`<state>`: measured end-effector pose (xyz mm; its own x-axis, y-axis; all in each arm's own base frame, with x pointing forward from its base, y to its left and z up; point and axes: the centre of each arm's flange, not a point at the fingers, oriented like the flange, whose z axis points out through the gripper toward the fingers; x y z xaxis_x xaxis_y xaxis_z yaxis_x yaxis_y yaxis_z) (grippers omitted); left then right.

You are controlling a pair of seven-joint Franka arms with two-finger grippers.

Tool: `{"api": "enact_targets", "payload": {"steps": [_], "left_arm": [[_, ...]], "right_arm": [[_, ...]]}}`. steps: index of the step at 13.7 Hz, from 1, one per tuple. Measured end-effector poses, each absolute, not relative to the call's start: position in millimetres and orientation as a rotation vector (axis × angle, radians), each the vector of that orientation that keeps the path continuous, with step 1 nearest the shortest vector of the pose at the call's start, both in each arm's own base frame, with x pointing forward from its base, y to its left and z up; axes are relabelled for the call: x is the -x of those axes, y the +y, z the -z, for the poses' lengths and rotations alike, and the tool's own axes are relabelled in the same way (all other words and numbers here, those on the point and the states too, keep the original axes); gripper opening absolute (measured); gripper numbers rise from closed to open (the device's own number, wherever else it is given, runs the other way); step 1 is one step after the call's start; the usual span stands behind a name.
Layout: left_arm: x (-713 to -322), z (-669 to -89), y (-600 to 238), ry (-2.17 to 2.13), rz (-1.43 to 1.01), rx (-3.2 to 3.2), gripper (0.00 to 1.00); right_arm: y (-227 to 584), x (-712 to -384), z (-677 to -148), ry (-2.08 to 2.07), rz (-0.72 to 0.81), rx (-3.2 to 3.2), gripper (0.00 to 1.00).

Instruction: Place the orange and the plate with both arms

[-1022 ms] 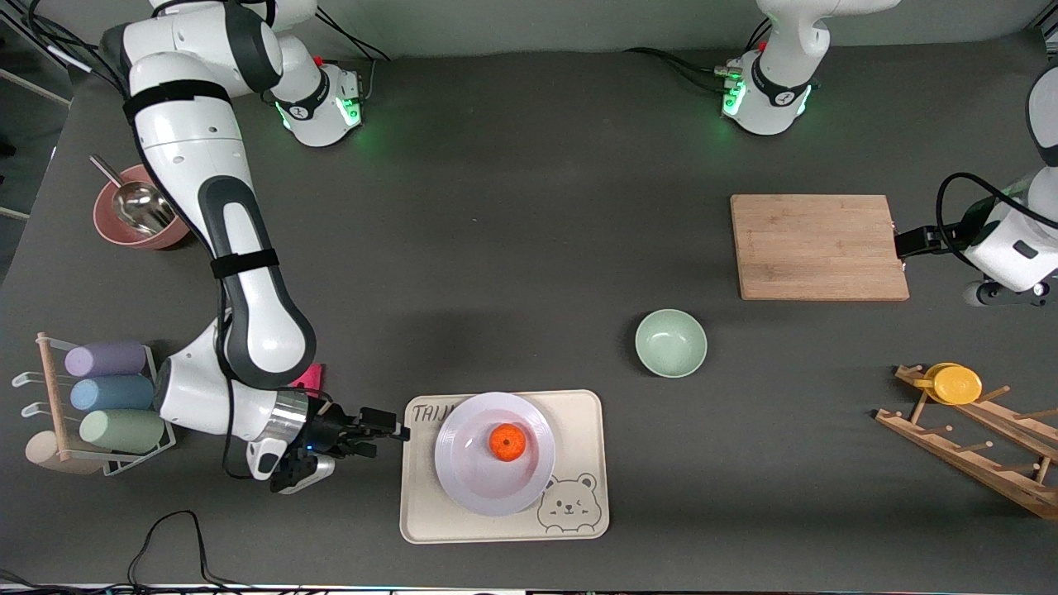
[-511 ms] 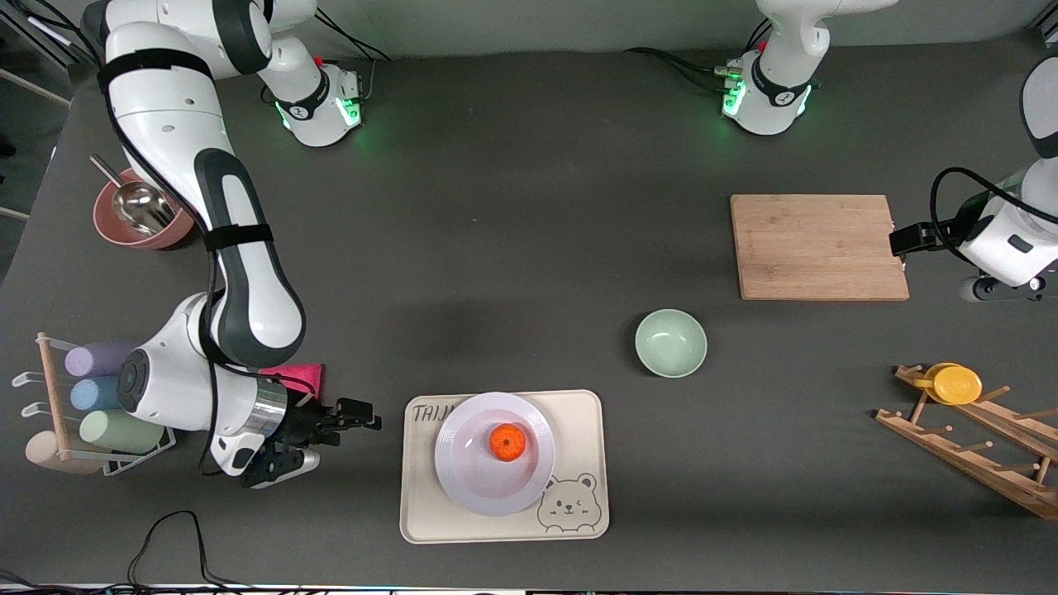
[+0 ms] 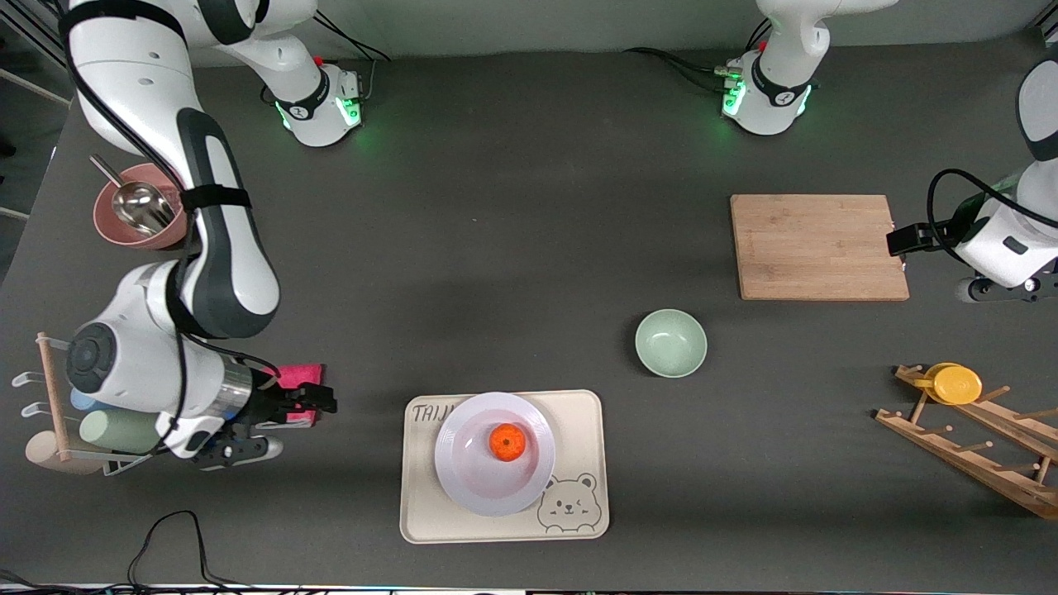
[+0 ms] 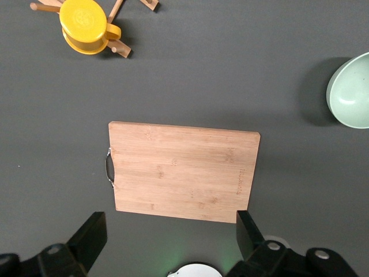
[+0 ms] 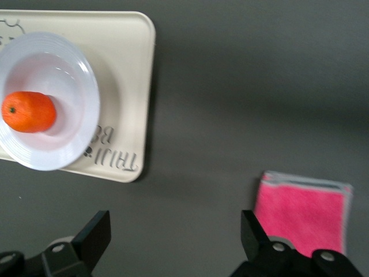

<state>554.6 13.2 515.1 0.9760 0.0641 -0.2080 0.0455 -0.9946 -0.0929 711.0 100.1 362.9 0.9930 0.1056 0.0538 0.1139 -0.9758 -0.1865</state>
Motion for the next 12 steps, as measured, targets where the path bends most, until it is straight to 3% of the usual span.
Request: {"api": "enact_targets", "payload": {"steps": [12], "left_arm": [[-555, -513, 17, -0.096, -0.331, 3.035, 1.00]], "right_arm": [[29, -609, -525, -0.096, -0.024, 3.065, 1.00]]}}
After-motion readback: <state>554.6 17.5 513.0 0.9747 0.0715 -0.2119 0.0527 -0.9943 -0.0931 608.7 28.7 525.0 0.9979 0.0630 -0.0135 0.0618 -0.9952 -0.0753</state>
